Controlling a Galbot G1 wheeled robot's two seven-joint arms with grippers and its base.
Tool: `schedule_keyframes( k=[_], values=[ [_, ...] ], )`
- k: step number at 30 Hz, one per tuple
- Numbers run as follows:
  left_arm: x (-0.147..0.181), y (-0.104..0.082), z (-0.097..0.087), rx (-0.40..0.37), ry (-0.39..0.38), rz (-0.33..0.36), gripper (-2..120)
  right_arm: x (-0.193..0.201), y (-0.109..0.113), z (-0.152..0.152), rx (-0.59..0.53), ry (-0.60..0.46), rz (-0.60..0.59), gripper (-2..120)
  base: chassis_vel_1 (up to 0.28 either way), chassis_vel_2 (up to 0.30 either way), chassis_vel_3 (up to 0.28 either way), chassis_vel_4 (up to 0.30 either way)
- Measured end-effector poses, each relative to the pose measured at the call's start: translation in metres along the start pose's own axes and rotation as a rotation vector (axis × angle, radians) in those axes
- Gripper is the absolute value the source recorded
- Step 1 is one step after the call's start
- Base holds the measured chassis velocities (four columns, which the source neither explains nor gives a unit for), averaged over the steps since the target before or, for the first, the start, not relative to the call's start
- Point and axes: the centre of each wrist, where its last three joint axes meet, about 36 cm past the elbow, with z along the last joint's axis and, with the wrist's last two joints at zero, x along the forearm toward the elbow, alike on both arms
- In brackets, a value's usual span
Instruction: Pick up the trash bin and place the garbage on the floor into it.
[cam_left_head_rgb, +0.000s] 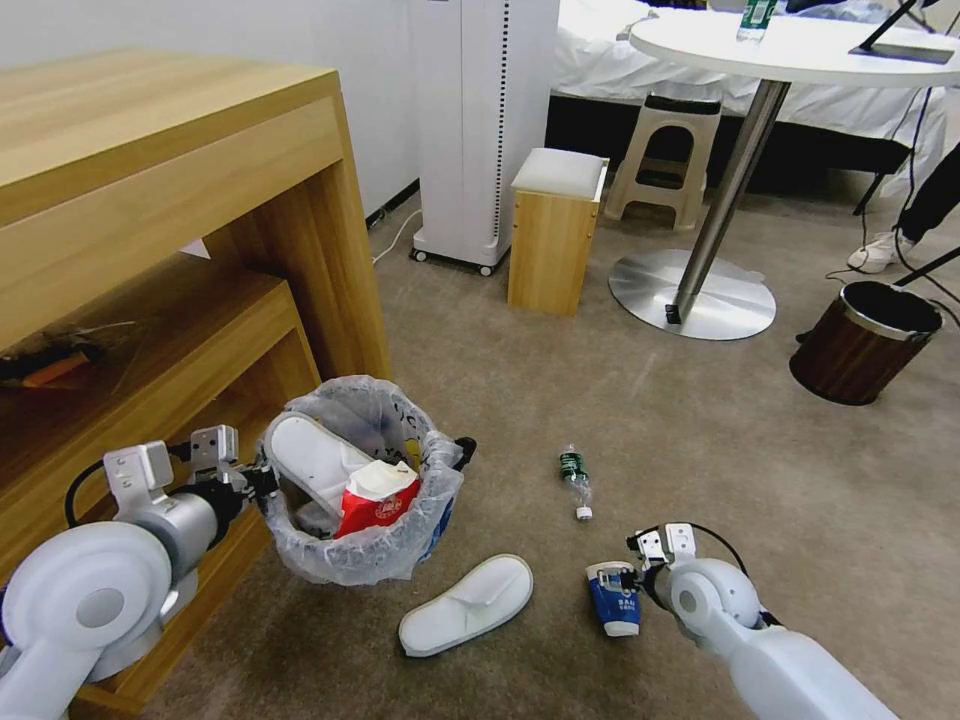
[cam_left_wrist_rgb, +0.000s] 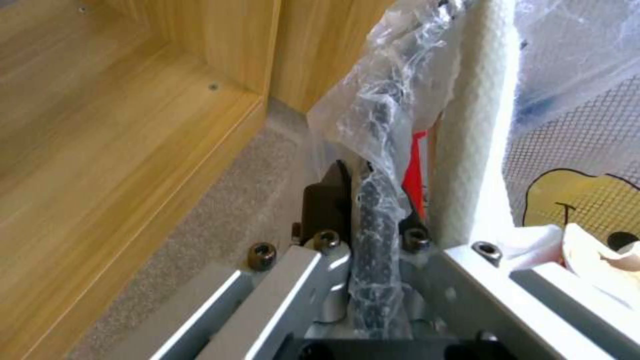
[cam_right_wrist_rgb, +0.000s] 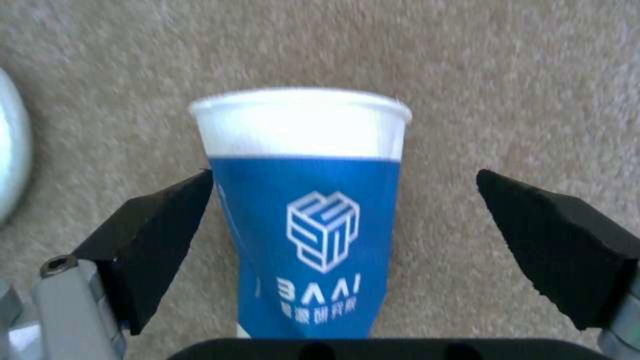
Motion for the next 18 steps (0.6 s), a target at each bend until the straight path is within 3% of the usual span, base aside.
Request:
schedule_keyframes(
  k=[18],
  values=[
    [-0.001, 0.002, -0.001, -0.002, -0.007, 0.0, 0, -0.024, 0.011, 0.014, 0.025, 0.05, -0.023, 100, 0.0, 0.0, 0.0, 0.0]
  ],
)
